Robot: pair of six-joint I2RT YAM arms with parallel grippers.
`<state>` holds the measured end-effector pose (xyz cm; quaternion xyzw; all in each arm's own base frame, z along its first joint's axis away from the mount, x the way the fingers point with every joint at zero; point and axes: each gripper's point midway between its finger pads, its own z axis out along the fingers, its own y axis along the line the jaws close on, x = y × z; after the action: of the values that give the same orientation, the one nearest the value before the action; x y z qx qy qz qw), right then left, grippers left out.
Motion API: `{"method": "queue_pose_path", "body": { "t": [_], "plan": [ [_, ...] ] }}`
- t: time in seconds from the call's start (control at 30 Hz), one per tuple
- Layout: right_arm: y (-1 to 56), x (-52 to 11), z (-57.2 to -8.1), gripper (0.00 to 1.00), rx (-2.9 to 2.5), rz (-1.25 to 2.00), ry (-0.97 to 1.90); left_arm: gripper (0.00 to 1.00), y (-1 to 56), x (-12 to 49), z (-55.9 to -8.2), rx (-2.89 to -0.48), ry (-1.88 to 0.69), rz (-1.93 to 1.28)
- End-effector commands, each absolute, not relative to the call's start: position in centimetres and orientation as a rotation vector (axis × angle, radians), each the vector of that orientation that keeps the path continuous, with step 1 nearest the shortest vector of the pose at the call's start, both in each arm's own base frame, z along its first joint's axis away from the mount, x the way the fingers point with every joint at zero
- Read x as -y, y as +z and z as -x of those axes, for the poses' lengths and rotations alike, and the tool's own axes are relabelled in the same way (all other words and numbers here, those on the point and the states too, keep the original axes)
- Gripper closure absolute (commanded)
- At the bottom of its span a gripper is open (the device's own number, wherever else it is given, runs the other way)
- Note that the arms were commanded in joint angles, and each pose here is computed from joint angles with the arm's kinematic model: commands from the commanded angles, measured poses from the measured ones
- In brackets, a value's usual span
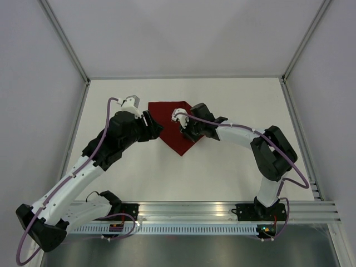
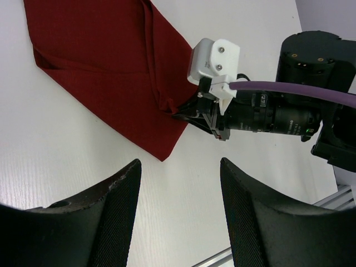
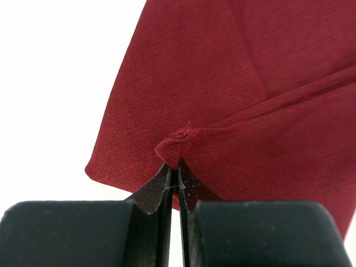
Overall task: Fold the napkin, place the utensils inside, and roll it up
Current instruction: Fold the napkin at the center of the board.
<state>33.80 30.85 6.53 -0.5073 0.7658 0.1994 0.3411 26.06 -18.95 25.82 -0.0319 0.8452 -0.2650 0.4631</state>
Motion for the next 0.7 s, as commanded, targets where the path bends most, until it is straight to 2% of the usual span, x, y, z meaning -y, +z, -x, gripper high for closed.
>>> {"method": "queue_pose_path", "body": {
  "t": [0.0, 0.23, 0.33, 0.4, 0.67],
  "plan": [
    [5.4, -31.4, -33.4, 0.89, -1.975, 1.360, 0.528, 0.37, 26.6, 19.1, -25.6, -2.065, -0.695, 0.110],
    [5.1, -31.6, -32.8, 0.88, -1.989, 1.376, 0.571, 0.37, 25.7, 19.1, -25.5, -2.084, -0.685, 0.108],
    [5.1, -31.8, -32.5, 0.83, -1.990, 1.385, 0.590, 0.37, 25.5, 19.1, -25.6, -2.088, -0.680, 0.110],
    [5.1, -31.9, -32.3, 0.75, -1.995, 1.390, 0.605, 0.37, 25.1, 19.1, -25.6, -2.098, -0.674, 0.107],
    [6.3, -32.7, -31.5, 0.65, -1.998, 1.408, 0.693, 0.36, 24.7, 19.2, -25.8, -2.102, -0.667, 0.098]
  ]
}}
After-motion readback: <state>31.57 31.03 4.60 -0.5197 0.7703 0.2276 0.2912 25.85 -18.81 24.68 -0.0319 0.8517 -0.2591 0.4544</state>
